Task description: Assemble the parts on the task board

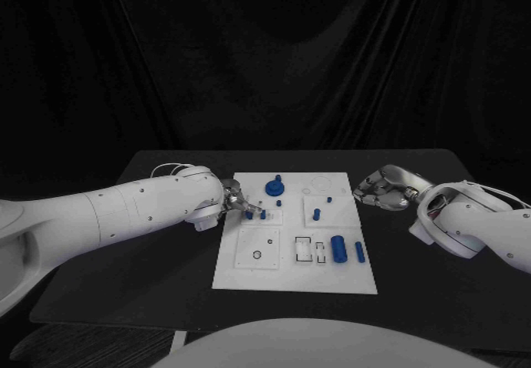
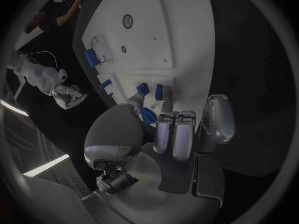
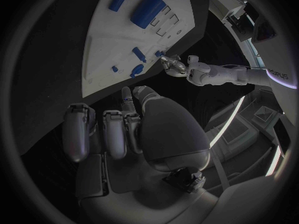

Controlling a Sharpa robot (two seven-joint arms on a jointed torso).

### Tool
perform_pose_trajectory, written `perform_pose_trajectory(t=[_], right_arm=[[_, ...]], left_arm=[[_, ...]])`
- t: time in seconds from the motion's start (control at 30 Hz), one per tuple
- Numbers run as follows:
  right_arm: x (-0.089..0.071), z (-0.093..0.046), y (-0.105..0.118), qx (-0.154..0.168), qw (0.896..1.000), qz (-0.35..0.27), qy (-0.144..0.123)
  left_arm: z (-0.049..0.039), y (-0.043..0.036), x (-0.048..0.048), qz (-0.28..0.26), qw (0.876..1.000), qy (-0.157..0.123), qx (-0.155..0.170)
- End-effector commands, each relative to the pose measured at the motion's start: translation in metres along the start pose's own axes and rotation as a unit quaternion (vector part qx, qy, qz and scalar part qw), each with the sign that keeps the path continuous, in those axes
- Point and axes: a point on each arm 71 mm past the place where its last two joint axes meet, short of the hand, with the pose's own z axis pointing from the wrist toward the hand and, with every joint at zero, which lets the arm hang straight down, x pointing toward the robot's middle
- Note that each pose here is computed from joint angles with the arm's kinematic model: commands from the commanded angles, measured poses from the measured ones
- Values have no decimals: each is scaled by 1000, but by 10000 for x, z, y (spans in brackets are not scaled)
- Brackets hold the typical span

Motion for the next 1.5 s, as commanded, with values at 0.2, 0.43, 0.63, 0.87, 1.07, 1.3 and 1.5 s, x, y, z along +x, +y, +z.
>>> perform_pose_trajectory(t=[0.2,0.43,0.63,0.87,1.07,1.3,1.5], right_arm=[[16,-4,-17,9,1000,0,4],[15,-5,-20,9,1000,0,4],[15,-6,-23,9,1000,0,3],[15,-9,-26,9,1000,0,3],[9,-15,-36,11,1000,0,2],[3,-21,-50,14,1000,0,2],[3,-18,-53,14,1000,-1,2]], left_arm=[[14,35,71,2,1000,8,-2],[14,24,69,0,1000,5,2],[12,20,64,-2,1000,1,6],[6,7,61,-5,1000,-5,11],[-32,9,31,-17,999,-30,27],[-200,-14,-198,-41,992,-98,69],[-347,-46,-419,-47,985,-135,92]])
